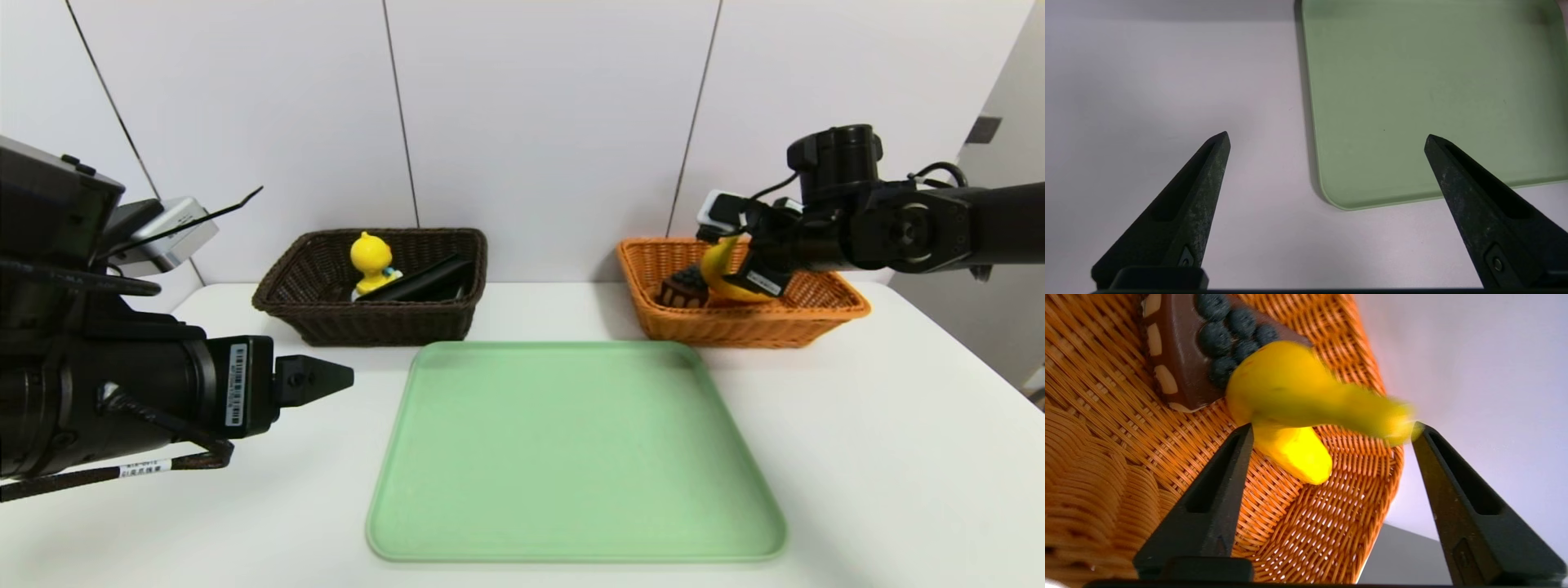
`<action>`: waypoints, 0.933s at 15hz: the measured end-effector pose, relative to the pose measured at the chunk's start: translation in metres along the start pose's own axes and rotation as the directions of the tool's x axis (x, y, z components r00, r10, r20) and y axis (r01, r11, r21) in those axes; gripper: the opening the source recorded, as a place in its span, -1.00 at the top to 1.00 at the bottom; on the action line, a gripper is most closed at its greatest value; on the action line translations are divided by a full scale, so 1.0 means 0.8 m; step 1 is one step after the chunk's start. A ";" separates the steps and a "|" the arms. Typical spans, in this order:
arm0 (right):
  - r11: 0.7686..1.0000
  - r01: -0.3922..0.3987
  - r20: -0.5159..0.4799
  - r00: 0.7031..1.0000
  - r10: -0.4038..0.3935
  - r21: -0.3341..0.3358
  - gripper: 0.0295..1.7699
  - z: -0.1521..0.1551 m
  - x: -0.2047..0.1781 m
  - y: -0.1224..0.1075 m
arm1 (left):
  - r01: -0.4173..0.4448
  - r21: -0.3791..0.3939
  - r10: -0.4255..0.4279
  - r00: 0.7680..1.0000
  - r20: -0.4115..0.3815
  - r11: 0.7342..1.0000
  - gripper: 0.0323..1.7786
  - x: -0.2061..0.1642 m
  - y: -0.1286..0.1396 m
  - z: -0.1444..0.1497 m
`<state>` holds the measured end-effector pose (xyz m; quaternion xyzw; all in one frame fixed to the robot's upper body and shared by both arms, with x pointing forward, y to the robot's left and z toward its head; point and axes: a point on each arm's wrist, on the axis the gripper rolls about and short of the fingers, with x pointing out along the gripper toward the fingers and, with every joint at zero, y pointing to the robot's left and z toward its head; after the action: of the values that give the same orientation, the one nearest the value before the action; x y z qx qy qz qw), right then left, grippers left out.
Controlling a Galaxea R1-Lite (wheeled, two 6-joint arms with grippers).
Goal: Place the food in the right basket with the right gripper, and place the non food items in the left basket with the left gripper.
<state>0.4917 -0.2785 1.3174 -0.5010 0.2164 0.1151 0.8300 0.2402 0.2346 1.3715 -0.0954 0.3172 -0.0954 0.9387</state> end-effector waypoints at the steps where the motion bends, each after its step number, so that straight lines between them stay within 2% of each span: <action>1: 0.999 0.009 0.012 1.000 -0.009 0.035 -0.59 0.003 -0.009 -0.004 | 0.003 -0.002 -0.003 1.000 0.007 1.000 -0.90 -0.003 0.001 0.001; 5: 0.980 0.017 0.060 0.998 -0.030 0.198 -0.72 0.010 -0.060 -0.010 | -0.036 0.006 0.036 0.997 0.069 0.999 -0.90 -0.017 0.007 0.005; 8: 0.945 -0.005 0.063 0.998 -0.016 0.328 -0.79 -0.003 -0.105 0.002 | -0.080 0.016 0.077 0.989 0.126 0.997 -0.90 -0.033 0.013 0.006; 10: 0.900 -0.007 0.064 0.998 -0.024 0.437 -0.82 -0.014 -0.139 0.008 | -0.078 0.010 0.075 0.986 0.151 0.997 -0.90 -0.044 0.018 0.005; 14: 0.787 0.001 0.039 0.999 -0.032 0.617 -0.87 -0.041 -0.212 0.011 | -0.148 -0.002 0.145 0.968 0.206 0.989 -0.90 -0.062 0.032 0.000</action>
<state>0.3307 -0.2986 1.3776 -0.2017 0.2183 0.0427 0.9539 0.2043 0.2708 1.3939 -0.0749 0.2240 -0.0177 0.9715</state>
